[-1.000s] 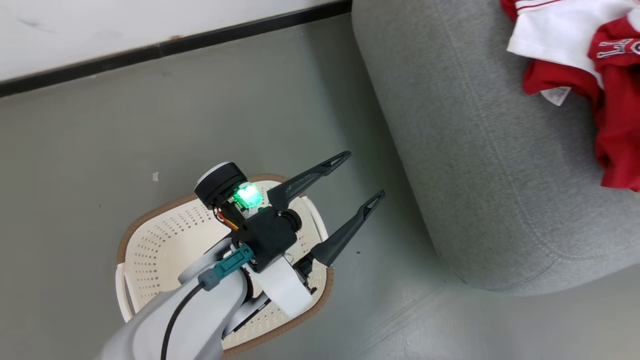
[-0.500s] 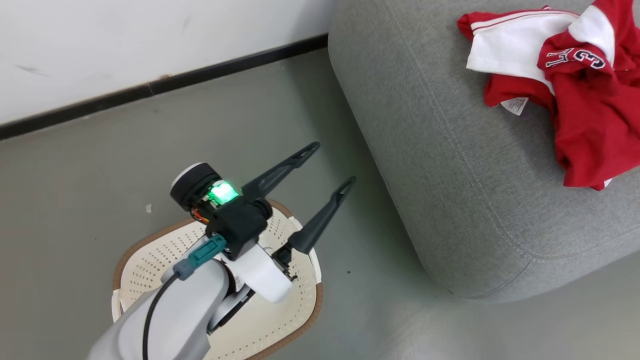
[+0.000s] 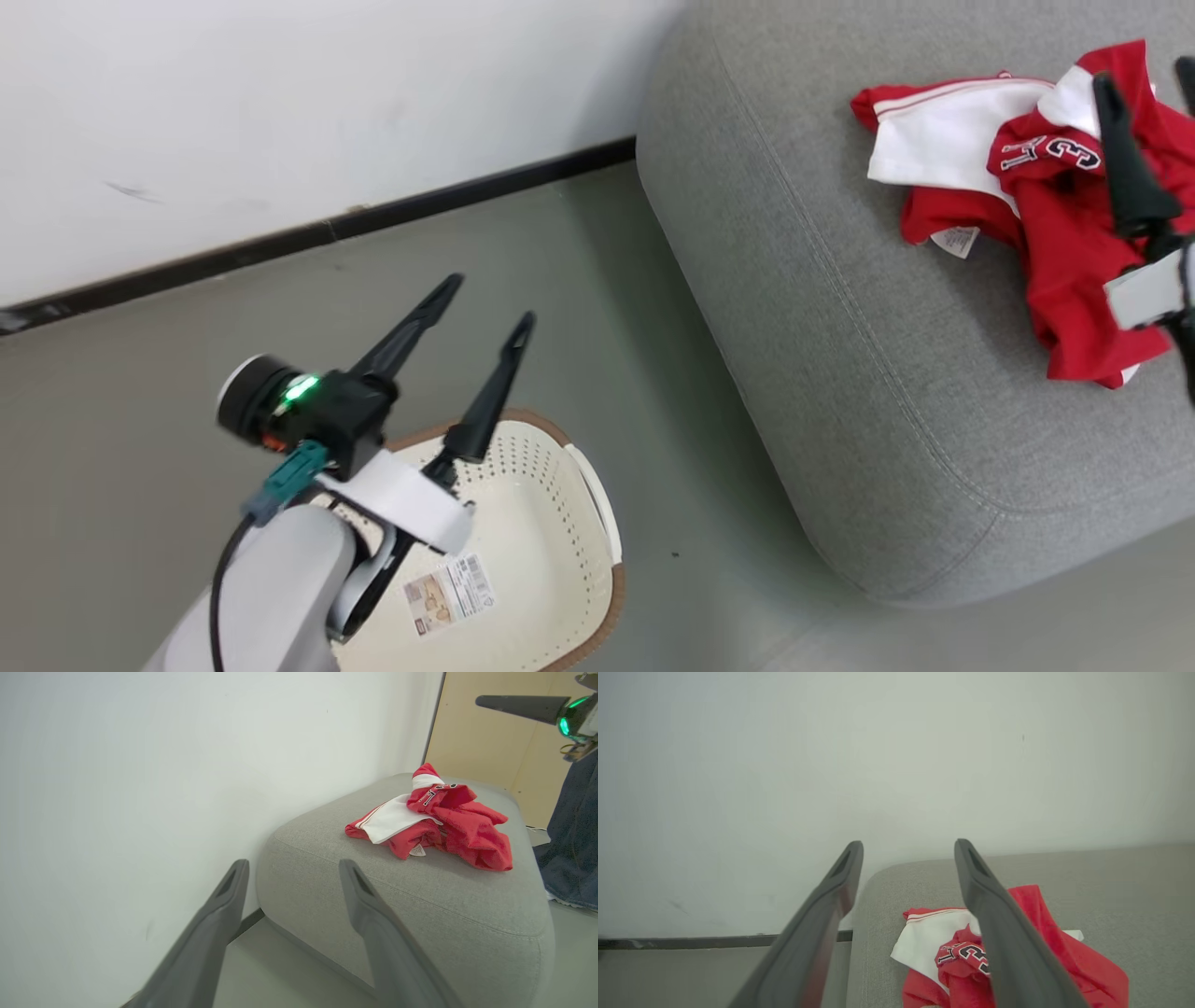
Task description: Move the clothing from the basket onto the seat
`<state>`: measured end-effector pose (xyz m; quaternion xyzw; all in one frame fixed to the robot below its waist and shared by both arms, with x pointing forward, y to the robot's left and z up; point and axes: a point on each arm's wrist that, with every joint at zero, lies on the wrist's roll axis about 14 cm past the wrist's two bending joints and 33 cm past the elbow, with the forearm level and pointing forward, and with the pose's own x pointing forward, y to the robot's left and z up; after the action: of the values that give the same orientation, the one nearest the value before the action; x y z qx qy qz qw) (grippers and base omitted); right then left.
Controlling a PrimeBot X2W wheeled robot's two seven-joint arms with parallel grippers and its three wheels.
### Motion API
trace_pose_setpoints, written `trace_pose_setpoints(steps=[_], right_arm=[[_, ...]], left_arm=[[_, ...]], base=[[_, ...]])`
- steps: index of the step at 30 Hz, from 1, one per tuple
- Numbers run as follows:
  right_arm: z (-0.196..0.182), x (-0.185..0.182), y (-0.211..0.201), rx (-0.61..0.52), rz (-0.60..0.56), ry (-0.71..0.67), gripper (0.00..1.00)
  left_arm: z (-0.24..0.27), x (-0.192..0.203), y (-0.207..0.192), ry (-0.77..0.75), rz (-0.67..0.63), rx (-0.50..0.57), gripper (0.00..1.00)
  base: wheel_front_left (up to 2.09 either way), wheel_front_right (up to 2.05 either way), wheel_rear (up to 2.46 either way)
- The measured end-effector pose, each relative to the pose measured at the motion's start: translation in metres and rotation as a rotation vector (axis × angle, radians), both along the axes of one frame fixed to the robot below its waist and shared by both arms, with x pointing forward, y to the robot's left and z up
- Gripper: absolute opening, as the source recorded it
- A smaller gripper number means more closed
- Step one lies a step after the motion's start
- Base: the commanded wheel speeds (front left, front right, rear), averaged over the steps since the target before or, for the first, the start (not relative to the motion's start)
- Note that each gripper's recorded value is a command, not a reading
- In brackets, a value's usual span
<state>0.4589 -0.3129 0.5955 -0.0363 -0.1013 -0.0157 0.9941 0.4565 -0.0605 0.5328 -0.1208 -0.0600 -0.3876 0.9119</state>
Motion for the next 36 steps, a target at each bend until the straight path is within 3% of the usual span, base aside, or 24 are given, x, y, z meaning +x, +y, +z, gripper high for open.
trace_pose_setpoints(steps=[16, 36], right_arm=[[0.001, -0.015, 0.064, 0.019, 0.100, -0.051, 1.00], [-0.012, -0.057, 0.114, 0.061, 0.146, -0.065, 1.00]], left_arm=[[-0.004, 0.004, 0.119, 0.066, 0.435, 0.034, 1.00], [-0.013, -0.046, 0.205, 0.123, 0.728, 0.047, 1.00]], base=[[0.00, 0.00, 0.00], [0.00, 0.00, 0.00]])
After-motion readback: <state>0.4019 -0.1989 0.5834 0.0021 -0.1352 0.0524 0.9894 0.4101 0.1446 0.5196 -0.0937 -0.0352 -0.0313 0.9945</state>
